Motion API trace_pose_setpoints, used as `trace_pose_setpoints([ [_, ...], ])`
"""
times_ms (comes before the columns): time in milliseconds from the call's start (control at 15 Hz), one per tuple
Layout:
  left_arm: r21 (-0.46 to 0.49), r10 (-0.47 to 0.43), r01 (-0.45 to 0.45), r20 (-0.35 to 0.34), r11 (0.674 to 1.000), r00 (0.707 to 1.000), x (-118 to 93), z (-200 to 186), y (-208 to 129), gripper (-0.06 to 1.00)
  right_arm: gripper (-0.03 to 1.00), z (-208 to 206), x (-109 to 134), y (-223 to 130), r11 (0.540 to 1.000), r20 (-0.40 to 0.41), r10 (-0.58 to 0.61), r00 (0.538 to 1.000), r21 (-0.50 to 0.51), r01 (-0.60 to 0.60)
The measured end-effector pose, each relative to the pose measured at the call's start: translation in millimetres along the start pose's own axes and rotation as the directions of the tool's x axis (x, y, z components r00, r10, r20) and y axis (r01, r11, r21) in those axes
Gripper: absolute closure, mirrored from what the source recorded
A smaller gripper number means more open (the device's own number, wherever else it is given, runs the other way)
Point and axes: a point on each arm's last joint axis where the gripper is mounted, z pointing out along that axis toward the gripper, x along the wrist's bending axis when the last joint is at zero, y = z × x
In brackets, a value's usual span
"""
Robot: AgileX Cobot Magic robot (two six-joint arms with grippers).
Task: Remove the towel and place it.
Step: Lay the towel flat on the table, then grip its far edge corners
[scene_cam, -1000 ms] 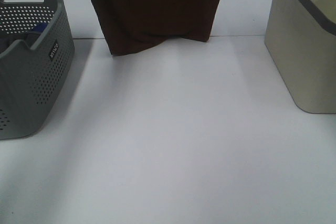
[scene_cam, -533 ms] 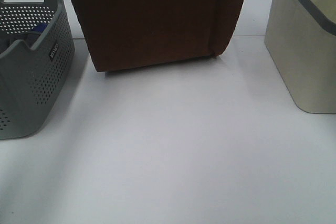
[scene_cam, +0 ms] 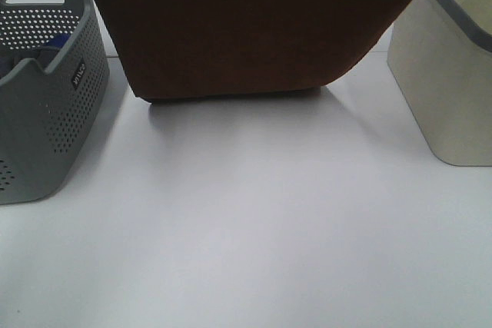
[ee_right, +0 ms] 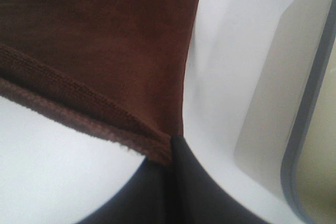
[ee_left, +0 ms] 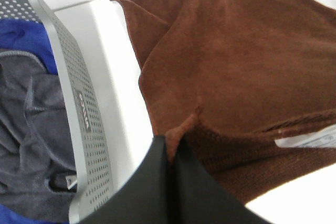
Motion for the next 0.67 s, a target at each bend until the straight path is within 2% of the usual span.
trace_pose_setpoints([
  [467,0.087,0.049,-0.054,0.056,0.995,0.997,-46.6,-56.8,-109.9,0.94,0.97,-24.5,15.3,-119.2,0.986,-0.159,0.086,0.984,0.152,-0.062],
  [667,0.164,0.009,-0.026,0.103,0.986,0.995,-56.5,-61.2,-153.9,0.94,0.97,-17.5,22.5,-165.7,0.969,-0.199,0.123,0.972,0.236,-0.075],
])
